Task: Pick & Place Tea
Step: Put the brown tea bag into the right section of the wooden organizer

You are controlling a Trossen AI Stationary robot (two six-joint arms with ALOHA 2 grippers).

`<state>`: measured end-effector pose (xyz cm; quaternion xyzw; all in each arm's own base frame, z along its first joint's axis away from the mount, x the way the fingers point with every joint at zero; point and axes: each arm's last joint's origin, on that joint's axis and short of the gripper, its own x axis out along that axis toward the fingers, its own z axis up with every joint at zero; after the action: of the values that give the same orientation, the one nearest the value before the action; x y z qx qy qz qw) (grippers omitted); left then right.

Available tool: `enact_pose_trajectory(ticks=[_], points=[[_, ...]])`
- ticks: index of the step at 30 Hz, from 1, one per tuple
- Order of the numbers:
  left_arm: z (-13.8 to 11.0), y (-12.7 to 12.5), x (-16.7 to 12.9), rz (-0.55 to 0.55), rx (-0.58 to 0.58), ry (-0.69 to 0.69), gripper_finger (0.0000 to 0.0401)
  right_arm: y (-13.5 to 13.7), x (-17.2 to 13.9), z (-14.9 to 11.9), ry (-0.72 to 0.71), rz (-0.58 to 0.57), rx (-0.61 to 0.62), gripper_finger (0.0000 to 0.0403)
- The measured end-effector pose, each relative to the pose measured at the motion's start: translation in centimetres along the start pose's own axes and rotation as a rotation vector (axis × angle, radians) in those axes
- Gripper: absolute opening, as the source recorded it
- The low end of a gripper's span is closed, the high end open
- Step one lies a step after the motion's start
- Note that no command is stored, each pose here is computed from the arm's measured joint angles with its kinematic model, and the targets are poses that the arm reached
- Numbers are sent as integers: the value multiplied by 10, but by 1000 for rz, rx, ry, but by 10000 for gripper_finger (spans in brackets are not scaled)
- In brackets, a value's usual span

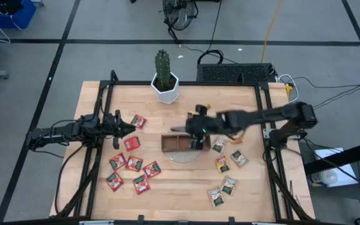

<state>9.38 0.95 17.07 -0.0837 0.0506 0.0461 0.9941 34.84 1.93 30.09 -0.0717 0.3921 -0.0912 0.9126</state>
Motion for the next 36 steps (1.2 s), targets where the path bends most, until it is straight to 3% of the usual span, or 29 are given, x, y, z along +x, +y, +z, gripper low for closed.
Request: enact_pose_trajectory(ticks=[4,9,17,23,36], points=[[0,0,0,0,0,0,58,-25,9,3,192,169,47,171],[0,0,0,0,0,-1,58,-31,38,-9,316,336,46,196],[0,0,0,0,0,0,58,-24,75,-21,383,361,-60,200],[0,0,0,0,0,-1,58,-25,89,-28,432,366,-69,203],[0,0,0,0,0,0,58,-33,87,-33,478,365,-60,164]])
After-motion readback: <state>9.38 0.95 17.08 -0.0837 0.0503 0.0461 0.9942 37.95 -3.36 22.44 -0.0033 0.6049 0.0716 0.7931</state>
